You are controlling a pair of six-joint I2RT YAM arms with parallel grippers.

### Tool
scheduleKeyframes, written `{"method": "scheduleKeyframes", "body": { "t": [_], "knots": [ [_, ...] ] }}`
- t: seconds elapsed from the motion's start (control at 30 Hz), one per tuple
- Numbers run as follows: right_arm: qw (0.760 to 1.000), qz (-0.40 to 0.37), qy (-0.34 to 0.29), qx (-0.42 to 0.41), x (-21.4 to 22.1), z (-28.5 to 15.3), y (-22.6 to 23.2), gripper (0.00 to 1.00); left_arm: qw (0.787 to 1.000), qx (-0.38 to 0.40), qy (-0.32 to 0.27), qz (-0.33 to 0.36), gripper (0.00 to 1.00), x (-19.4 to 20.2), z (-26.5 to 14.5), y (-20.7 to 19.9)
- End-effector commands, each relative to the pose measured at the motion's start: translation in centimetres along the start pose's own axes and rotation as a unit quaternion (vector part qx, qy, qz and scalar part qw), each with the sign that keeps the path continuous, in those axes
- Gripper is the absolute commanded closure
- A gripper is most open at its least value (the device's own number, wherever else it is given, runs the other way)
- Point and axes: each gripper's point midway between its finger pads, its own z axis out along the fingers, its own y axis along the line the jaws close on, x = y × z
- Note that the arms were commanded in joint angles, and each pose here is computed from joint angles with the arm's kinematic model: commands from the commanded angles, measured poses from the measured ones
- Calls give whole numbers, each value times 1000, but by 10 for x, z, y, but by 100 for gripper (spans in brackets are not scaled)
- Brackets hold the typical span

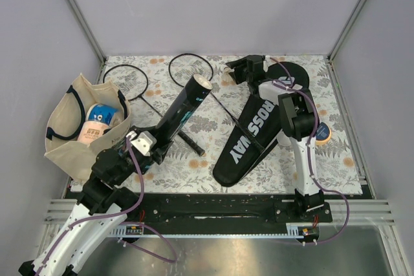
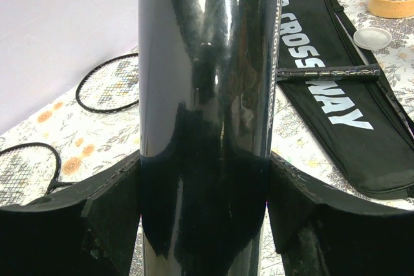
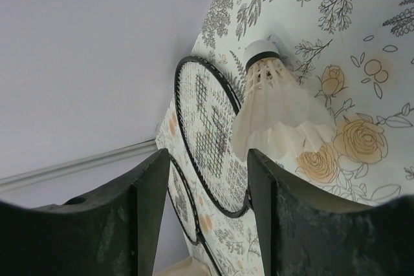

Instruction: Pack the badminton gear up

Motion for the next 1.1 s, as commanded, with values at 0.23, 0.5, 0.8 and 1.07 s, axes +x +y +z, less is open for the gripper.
{"method": "scheduleKeyframes", "body": {
  "t": [0.23,0.5,0.8,1.07],
  "knots": [
    [998,39,-39,19,-15,31,-11,40,999,-23,-45,7,74,-25,5,11],
    [999,18,-39,-2,-16,40,-4,71,999,-24,-40,9,74,-22,6,12],
    [998,-41,-27,-48,-25,0,36,95,999,-26,-33,10,74,-19,6,12],
    [988,-103,17,-117,-42,-72,70,97,999,-9,-33,8,74,-18,6,6]
  ]
}}
